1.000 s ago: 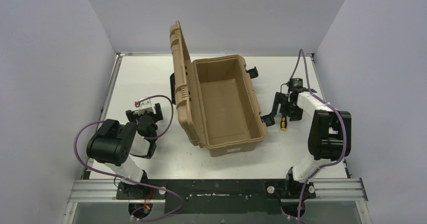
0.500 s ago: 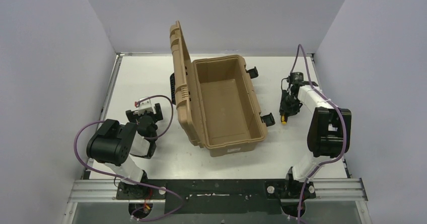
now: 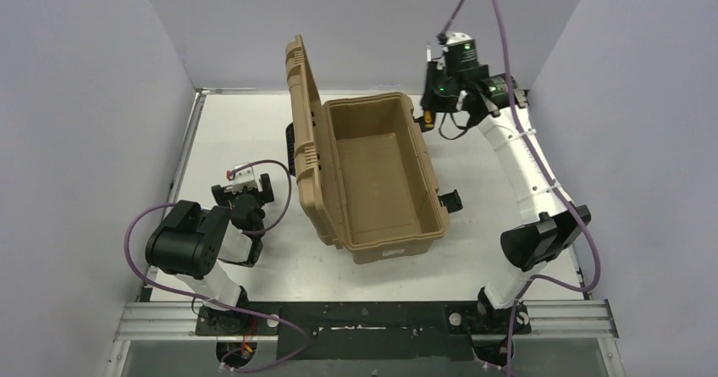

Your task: Put the screwdriver in the bin

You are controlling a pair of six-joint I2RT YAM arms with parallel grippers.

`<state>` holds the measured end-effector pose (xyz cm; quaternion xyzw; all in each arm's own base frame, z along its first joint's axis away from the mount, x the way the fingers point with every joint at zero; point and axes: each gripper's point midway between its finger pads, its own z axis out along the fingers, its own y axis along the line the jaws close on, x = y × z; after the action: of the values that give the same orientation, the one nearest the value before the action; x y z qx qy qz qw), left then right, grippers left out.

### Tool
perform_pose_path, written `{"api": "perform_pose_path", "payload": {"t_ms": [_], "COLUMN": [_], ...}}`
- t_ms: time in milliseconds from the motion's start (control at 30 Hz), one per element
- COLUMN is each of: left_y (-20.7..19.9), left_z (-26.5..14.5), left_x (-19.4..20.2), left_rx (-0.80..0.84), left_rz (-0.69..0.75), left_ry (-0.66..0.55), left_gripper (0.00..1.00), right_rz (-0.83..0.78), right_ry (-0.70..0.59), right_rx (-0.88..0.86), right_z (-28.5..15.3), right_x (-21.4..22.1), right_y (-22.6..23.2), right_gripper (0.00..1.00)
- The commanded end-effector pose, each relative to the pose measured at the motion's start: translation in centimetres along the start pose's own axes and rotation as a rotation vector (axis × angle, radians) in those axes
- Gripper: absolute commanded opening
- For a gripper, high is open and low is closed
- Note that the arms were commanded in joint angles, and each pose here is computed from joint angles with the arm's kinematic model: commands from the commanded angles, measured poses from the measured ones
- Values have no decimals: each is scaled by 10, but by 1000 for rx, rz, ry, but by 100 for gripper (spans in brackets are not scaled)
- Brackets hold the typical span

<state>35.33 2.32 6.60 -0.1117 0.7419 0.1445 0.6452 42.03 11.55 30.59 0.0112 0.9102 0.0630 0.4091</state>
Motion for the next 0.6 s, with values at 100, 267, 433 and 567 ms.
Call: {"api": "perform_pose_path", "payload": {"t_ms": [100,267,433,567], "left_y": [-2,-3,-3,-2], "left_z": [4,4,4,4], "left_x": [-17,-17,-17,-17], "left_rx": [-3,-2,-2,-3], "left_rz": [-32,-32,-32,-32], "left_ry": [-56,-54,-54,-54], "left_gripper": [97,97,97,97], "right_rz": [-38,-89,-121,-130], "right_ry": [15,151,278,356], "right_rx": [-178,-193,-209,-186], "right_z": [-4,27,65,92], "right_x": [24,81,148,191], "right_y": [122,148,149,142], "right_gripper": [0,0,0,0]}}
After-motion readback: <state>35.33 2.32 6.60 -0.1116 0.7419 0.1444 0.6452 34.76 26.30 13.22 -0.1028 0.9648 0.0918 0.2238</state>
